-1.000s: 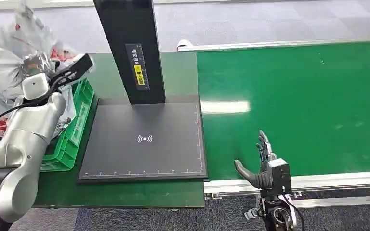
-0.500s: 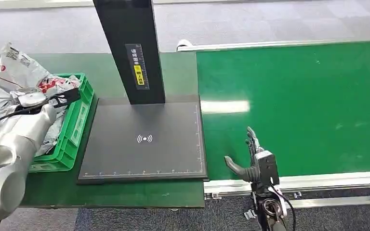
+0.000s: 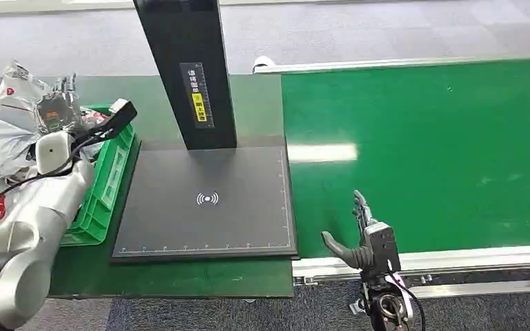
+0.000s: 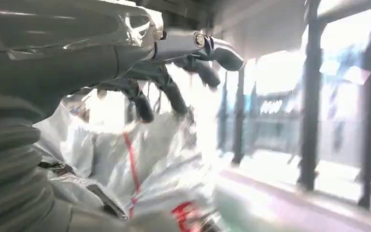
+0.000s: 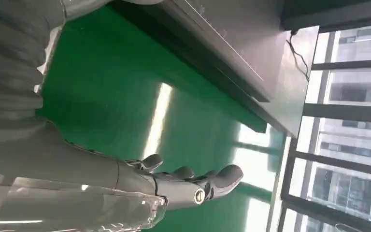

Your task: Moved the parcel from conveyor to table for the left to box.

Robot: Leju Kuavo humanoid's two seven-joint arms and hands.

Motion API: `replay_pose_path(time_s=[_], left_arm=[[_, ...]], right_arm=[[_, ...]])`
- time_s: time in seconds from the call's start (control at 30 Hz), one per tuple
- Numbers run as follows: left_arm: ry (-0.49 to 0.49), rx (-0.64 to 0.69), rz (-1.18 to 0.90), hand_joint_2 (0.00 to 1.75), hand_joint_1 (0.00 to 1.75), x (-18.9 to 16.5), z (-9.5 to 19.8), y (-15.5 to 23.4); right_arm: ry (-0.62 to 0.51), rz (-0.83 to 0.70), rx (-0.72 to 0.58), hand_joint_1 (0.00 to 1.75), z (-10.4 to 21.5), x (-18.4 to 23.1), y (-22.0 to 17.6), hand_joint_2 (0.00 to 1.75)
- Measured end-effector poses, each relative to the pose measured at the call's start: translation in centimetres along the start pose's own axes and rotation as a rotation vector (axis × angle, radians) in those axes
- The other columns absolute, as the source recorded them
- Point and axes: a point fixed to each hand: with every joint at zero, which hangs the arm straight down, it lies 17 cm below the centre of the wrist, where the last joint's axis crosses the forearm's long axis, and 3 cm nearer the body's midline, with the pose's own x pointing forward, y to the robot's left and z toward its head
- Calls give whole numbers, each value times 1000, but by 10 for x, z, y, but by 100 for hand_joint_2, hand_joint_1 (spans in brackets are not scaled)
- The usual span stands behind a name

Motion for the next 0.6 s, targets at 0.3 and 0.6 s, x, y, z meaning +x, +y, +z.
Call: replay_pose_path(time_s=[0.3,0.6], left_arm=[[-94,139,-47,0,0,26,16,13],[-140,213,-113,0,0,47,19,28]], right_arm=[[-6,-7,-8,0,1,2,-2,175],[-3,-7,-27,0,7,-3,-6,175]])
